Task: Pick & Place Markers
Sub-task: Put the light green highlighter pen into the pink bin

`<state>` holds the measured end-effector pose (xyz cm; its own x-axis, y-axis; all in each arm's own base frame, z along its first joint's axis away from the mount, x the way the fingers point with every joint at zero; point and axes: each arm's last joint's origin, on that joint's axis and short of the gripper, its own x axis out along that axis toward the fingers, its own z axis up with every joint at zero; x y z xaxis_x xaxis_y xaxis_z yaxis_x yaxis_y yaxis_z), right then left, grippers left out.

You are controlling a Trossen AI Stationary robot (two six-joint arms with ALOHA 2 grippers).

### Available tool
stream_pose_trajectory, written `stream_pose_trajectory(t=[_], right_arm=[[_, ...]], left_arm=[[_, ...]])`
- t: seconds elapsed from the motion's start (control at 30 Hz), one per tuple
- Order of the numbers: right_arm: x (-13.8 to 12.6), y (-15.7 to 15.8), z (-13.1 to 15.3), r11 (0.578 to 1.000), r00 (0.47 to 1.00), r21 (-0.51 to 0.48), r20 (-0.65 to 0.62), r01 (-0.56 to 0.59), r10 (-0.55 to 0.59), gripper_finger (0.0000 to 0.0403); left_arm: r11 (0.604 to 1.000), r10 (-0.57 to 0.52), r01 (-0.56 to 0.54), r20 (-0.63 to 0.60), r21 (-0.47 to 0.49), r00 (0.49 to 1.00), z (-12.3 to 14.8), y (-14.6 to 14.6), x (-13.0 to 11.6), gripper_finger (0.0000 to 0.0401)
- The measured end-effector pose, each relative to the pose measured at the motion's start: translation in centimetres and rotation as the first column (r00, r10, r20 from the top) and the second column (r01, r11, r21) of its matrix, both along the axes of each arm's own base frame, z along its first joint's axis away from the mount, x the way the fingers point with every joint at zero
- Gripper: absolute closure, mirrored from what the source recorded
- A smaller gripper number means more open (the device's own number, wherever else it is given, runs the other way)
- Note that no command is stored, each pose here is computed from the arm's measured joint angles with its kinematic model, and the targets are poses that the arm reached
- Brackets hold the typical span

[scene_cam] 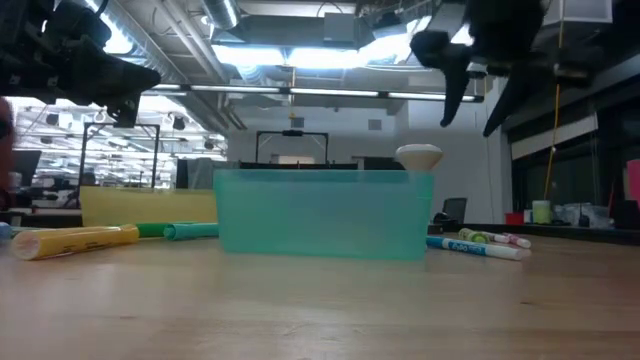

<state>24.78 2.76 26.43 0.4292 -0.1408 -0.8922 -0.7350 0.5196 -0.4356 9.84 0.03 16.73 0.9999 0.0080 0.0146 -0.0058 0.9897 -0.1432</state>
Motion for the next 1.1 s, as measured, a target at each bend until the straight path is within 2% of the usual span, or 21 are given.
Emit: stream_pose_trajectory(t=[0.13,0.37,0.7,1.1], right_arm=[[0.3,-2.1,-0.1,0.999,0.999,0.034,-0.014,-0.029,0.029,0.0194],[0.7,-4.7,-0.7,0.996,0.999,0.092,-0.038,-0.004,0.008,0.0194],[2.2,-6.7,-3.9,0.995,0.985,0.092,-0.169,0.032,-0.017,0.0194],[3.2,-7.6,-6.5,0.985,0.960,0.149,-0.252,-0.086,0.122,0.0194]], left_arm=[[1.000,0.000,0.000,0.000,0.000,1.000,0.0,0.0,0.0,0.0391],[1.000,0.000,0.000,0.000,0.000,1.000,0.0,0.0,0.0,0.0389],[1.000,0.000,0.000,0.000,0.000,1.000,0.0,0.0,0.0,0.0393],[1.000,0.000,0.000,0.000,0.000,1.000,0.0,0.0,0.0,0.0389]])
